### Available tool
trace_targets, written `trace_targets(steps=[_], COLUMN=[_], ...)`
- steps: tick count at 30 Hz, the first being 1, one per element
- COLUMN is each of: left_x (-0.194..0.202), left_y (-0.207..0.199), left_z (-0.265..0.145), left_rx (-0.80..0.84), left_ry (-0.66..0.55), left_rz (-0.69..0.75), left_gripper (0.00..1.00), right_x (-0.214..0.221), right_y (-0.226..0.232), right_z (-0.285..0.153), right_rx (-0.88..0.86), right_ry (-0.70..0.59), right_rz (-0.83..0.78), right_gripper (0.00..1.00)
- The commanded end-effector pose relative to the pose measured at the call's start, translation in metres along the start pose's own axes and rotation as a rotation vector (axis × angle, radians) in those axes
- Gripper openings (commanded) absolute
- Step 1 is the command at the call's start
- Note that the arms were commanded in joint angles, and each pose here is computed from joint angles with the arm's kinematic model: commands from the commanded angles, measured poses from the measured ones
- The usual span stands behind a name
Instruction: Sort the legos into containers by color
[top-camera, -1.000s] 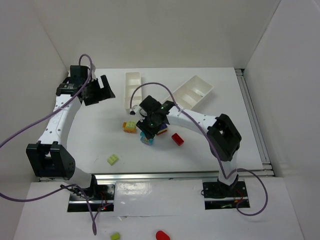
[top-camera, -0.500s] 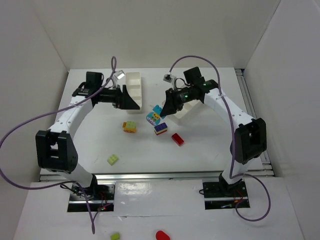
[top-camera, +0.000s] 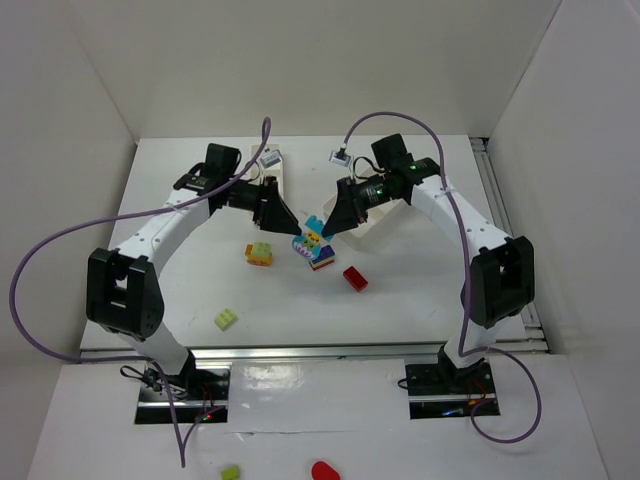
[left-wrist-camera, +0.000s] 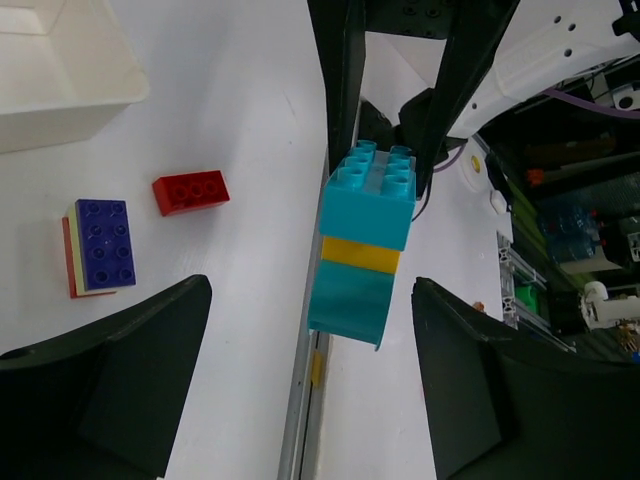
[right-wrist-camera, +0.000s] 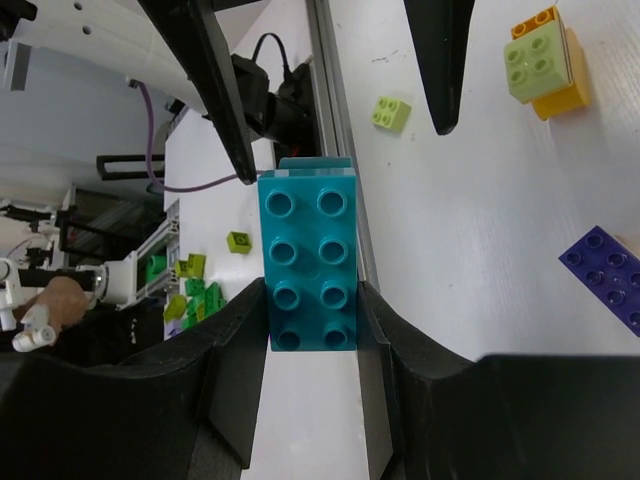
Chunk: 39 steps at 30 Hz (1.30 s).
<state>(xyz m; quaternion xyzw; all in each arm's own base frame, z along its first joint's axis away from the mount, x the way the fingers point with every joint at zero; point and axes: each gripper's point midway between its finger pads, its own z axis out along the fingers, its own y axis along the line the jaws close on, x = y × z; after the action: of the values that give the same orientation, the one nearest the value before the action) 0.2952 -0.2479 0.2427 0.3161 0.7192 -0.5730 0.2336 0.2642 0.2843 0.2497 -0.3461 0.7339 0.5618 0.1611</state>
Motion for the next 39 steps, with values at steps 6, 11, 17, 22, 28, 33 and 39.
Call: trace_targets(steps=[6, 11, 17, 22, 28, 33, 39], left_x=[-0.003, -0.001, -0.004, -0.008, -0.007, -0.002, -0.001], left_y=[-0.031, -0.036, -0.032, -0.034, -0.028, -0.019, -0.014], left_z=[0.020, 0.030, 0.030, 0.030, 0.024, 0.014, 0.012], left_rx=[0.144, 0.158, 0.128, 0.139, 0.129, 0.121, 0.113], left_ry=[0.034, 0.045, 0.034, 0.026, 0.014, 0.003, 0.008], left_rz=[0.098, 0.101, 0.115, 0.108, 0.090, 0.059, 0.043], left_gripper=[0.86, 0.81, 0.72, 0.45, 0.00, 0.00, 0.00], right_x=[-0.013, -0.013, -0.012, -0.010, -0.032, -0.067, -0.101], right_y=[0.017, 0.016, 0.017, 0.016, 0.011, -0.009, -0.056], right_z=[-0.001, 0.003, 0.006, 0.005, -0.024, -0.064, -0.113], right_rx=[-0.041, -0.047, -0.044, -0.033, 0.089, 0.272, 0.542], right_ry=[-0.036, -0.030, -0.024, -0.024, -0.160, -0.359, -0.572], right_rz=[-0.036, -0.032, -0.035, -0.035, -0.030, -0.057, 0.010], right_gripper=[0.28, 0.28, 0.28, 0.28, 0.24, 0.24, 0.25])
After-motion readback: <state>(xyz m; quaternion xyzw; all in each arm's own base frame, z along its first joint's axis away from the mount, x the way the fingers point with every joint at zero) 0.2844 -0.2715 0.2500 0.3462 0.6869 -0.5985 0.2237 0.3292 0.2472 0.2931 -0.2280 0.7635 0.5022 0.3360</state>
